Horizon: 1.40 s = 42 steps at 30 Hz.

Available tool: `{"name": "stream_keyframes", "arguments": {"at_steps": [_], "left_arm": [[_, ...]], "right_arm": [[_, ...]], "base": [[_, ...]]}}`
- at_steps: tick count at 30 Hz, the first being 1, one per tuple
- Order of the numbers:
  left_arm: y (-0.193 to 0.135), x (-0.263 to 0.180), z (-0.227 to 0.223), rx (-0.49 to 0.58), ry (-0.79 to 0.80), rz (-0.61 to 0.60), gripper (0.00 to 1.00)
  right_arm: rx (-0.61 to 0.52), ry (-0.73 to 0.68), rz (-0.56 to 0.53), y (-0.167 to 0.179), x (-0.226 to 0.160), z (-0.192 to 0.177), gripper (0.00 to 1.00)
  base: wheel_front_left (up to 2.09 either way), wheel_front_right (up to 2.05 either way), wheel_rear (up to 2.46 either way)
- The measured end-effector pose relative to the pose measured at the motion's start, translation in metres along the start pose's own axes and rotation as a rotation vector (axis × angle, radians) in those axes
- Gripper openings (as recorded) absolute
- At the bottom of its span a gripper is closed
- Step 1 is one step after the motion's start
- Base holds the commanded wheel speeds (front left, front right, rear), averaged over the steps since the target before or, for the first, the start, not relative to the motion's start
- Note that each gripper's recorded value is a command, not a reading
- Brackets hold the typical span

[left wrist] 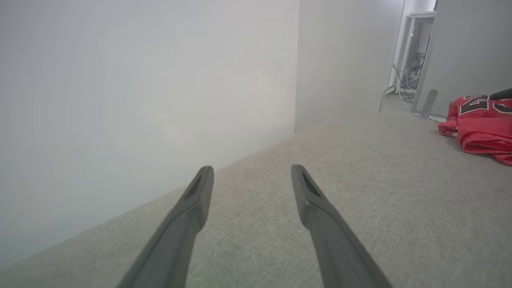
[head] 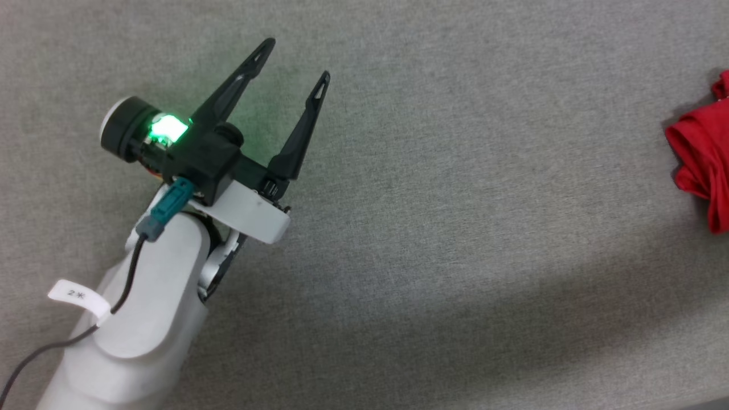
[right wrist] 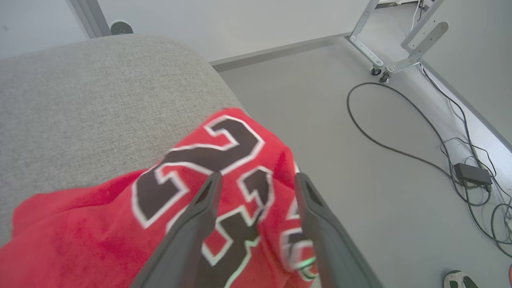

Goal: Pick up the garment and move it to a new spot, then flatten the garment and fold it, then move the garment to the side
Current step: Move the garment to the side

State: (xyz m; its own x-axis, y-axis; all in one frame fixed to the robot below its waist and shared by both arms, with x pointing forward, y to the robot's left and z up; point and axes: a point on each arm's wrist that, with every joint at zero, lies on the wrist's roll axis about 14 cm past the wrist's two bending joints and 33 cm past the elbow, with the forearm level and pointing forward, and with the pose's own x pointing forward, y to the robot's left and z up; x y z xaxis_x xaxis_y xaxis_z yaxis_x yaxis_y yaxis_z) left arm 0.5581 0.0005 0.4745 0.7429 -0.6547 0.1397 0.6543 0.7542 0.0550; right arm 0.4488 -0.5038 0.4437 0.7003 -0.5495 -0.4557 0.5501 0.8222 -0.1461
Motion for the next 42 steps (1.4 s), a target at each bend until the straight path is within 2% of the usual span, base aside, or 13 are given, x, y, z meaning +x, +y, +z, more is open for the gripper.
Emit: {"name": "stream_keyframes", "arguments": {"at_steps": [5,9,12,15,20,27,32,37,42], "left_arm": [[0.0,-0.005,0.012,-0.011,-0.012,0.025,1.0],[-0.002,-0.018,0.015,-0.045,0.005,0.065,1.0],[-0.003,-0.039,0.004,-0.109,0.061,0.126,1.0],[0.001,-0.06,0.003,-0.129,0.091,0.184,1.0],[0.007,-0.1,0.006,-0.144,0.126,0.284,1.0],[0.019,-0.157,0.012,-0.112,0.169,0.415,1.0],[0.029,-0.195,0.024,-0.09,0.166,0.501,1.0],[0.034,-0.228,0.042,-0.059,0.138,0.57,1.0],[0.041,-0.261,0.059,-0.035,0.106,0.64,1.0]], "right_arm": [[-0.012,-0.021,-0.002,-0.008,-0.009,0.011,1.0],[-0.042,-0.026,0.038,0.0,-0.019,0.011,1.0],[-0.077,-0.025,0.119,0.024,-0.029,-0.002,1.0],[-0.081,-0.049,0.22,0.056,-0.043,-0.014,1.0],[-0.03,-0.116,0.362,0.1,-0.071,-0.024,1.0],[0.025,-0.173,0.561,0.162,-0.114,-0.032,1.0],[0.059,-0.234,0.66,0.187,-0.143,-0.024,1.0],[0.078,-0.284,0.722,0.197,-0.167,-0.016,1.0],[0.087,-0.4,0.766,0.201,-0.188,0.013,1.0]], "base": [[0.0,0.0,0.0],[0.0,0.0,0.0],[0.0,0.0,0.0],[0.0,0.0,0.0],[0.0,0.0,0.0],[0.0,0.0,0.0],[0.0,0.0,0.0],[0.0,0.0,0.0],[0.0,0.0,0.0]]}}
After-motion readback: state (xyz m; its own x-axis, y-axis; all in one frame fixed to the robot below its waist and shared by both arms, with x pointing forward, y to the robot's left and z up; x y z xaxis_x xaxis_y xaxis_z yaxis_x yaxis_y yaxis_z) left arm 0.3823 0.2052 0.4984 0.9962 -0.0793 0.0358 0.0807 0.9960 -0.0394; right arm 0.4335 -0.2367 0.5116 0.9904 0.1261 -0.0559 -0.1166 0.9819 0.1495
